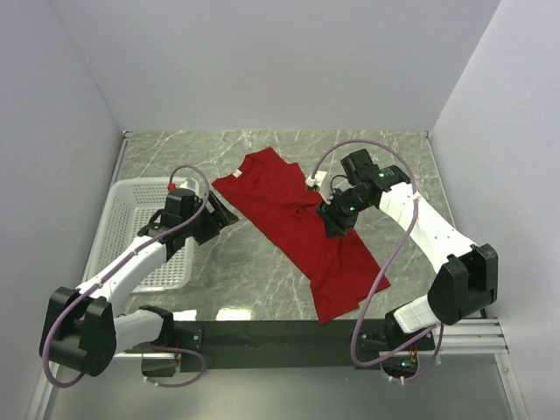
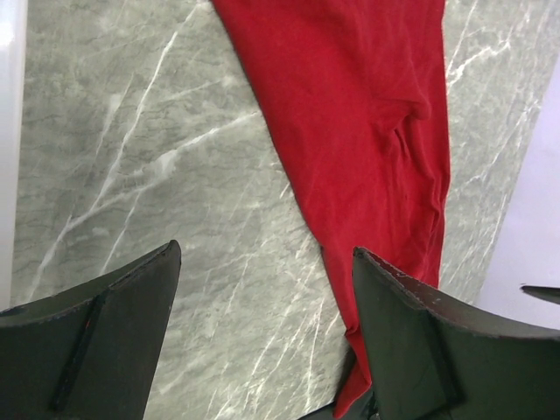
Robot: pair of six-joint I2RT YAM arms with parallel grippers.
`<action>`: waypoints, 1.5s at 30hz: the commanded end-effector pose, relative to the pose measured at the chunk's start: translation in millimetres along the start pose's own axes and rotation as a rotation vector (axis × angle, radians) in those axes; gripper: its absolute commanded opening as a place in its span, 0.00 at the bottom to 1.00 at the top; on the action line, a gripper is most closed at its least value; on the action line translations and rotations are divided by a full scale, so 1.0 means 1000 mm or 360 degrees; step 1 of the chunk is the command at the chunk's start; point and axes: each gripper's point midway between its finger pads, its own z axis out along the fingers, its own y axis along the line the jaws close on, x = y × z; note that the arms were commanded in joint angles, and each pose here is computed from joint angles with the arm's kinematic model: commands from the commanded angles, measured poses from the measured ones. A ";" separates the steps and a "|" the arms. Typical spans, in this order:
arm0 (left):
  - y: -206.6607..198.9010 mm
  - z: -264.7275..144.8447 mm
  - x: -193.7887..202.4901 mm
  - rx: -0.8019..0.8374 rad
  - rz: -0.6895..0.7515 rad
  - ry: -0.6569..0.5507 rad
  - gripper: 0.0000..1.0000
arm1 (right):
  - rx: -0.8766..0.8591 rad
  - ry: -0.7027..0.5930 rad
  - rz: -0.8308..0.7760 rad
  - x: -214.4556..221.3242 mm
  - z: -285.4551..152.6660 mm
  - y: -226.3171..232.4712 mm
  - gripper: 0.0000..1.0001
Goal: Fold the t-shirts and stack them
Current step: Fold the tshirt
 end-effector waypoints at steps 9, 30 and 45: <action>-0.020 0.008 -0.017 0.0062 0.0018 -0.0040 0.83 | 0.0114 -0.0216 0.0070 -0.022 -0.021 -0.028 0.52; -0.021 0.067 -0.055 -0.0207 -0.0046 -0.0065 0.71 | 0.0127 -0.0449 0.0332 -0.030 -0.032 -0.069 0.52; -0.049 0.125 -0.093 -0.0248 0.0133 -0.0032 0.61 | 0.0259 -0.0633 0.0563 -0.049 -0.046 -0.116 0.52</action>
